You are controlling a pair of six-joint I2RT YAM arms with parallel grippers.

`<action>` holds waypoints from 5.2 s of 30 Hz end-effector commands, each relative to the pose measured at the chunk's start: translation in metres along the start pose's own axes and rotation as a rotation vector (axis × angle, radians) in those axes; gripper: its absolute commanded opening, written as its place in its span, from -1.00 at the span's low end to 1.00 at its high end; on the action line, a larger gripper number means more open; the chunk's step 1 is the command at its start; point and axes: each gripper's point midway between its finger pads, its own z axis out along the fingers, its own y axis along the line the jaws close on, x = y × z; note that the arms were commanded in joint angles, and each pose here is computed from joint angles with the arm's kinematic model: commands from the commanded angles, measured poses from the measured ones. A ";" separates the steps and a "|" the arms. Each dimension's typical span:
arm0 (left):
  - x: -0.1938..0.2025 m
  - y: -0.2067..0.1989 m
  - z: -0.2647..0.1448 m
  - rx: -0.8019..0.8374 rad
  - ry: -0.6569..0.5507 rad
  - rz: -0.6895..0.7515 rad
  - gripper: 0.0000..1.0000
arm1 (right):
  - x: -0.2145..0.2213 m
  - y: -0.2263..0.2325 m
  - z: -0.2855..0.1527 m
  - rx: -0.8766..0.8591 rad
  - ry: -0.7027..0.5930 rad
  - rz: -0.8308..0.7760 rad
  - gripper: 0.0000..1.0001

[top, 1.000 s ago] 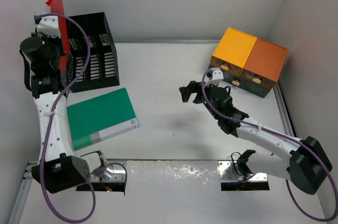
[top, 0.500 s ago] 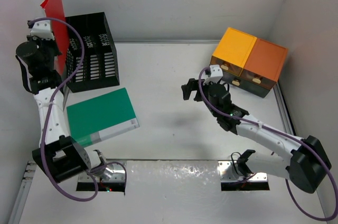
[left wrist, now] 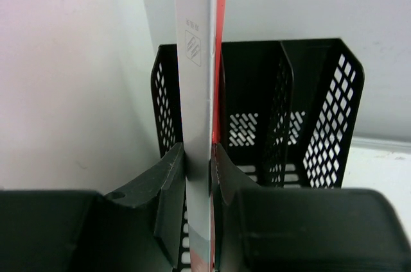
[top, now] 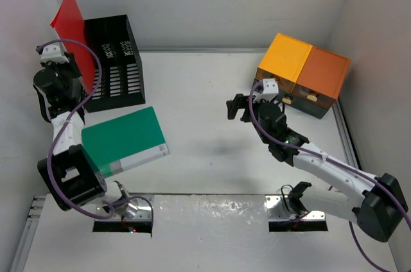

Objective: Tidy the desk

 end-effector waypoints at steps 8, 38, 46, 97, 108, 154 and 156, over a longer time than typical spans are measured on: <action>-0.040 0.012 0.022 -0.053 -0.176 -0.065 -1.00 | -0.031 0.003 -0.014 -0.017 -0.094 0.003 0.98; 0.004 0.004 0.072 0.151 0.004 0.076 -1.00 | -0.043 -0.018 -0.033 0.048 -0.140 -0.029 0.98; 0.016 -0.028 0.074 0.421 0.026 0.059 -1.00 | -0.041 -0.014 -0.031 0.018 -0.137 -0.052 0.98; 0.054 -0.061 0.072 0.476 0.437 -0.051 -1.00 | -0.066 -0.049 -0.078 0.096 -0.261 -0.064 0.98; 0.064 -0.093 0.046 0.592 0.421 -0.069 -1.00 | -0.066 -0.056 -0.087 0.108 -0.262 -0.076 0.98; 0.106 -0.049 0.106 0.421 0.659 -0.151 -1.00 | -0.075 -0.050 -0.083 0.097 -0.296 -0.064 0.98; 0.103 -0.050 0.106 0.425 0.655 -0.159 -1.00 | -0.076 -0.051 -0.085 0.100 -0.302 -0.056 0.98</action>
